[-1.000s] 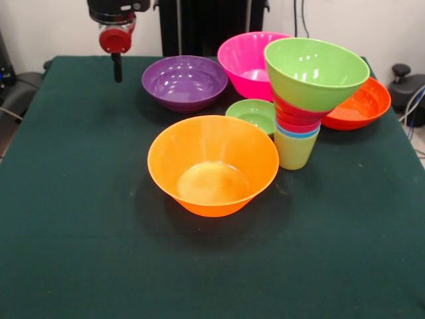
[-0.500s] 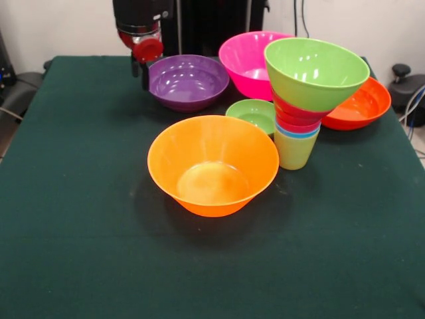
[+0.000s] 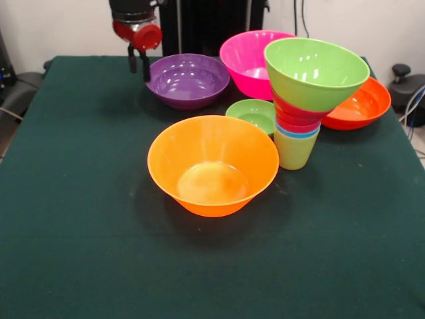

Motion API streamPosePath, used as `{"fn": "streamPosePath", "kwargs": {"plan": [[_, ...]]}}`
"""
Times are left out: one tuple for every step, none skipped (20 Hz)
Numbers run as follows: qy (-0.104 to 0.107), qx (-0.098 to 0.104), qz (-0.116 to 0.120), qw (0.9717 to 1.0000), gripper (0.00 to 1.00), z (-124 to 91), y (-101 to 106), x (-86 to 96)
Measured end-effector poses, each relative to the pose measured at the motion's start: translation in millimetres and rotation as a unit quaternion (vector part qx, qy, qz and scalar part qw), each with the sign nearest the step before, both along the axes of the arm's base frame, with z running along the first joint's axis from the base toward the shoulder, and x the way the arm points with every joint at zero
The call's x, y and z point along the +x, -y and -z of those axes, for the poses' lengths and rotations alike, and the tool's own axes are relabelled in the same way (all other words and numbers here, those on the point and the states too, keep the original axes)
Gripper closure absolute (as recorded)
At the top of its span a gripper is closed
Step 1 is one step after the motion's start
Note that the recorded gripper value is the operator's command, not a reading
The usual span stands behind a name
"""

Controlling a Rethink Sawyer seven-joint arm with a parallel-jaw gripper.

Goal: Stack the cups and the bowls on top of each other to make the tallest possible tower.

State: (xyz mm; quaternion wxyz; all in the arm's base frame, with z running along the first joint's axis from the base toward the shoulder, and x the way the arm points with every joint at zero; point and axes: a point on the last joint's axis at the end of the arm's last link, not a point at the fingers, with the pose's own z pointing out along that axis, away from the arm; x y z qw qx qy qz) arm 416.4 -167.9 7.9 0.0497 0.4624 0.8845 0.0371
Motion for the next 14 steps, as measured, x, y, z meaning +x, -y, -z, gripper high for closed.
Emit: {"fn": "streamPosePath", "kwargs": {"plan": [[0.006, 0.006, -0.002, 1.0, 0.0, -3, 5, -1.9], [0.012, 0.01, -0.008, 0.9999, 0.0, -6, 11, -4.5], [0.017, 0.014, -0.013, 0.9997, 0.0, -10, 16, -7.1], [0.02, 0.015, -0.016, 0.9996, 0.0, -11, 18, -7.9], [0.024, 0.017, -0.023, 0.9993, 0.0, -12, 22, -9.7], [0.028, 0.017, -0.031, 0.999, 0.0, -14, 26, -11.4], [0.034, 0.018, -0.043, 0.9983, 0.0, -17, 31, -12.9], [0.041, 0.017, -0.061, 0.9971, 0.0, -20, 36, -14.4], [0.044, 0.017, -0.073, 0.9962, 0.0, -20, 37, -15.0], [0.047, 0.017, -0.083, 0.9953, 0.0, -21, 38, -14.8], [0.049, 0.016, -0.09, 0.9946, 0.0, -21, 38, -14.6], [0.055, 0.016, -0.117, 0.9914, 0.0, -20, 35, -13.2], [0.056, 0.016, -0.122, 0.9908, 0.0, -20, 34, -13.1], [0.057, 0.016, -0.13, 0.9897, 0.0, -19, 32, -12.9]]}}
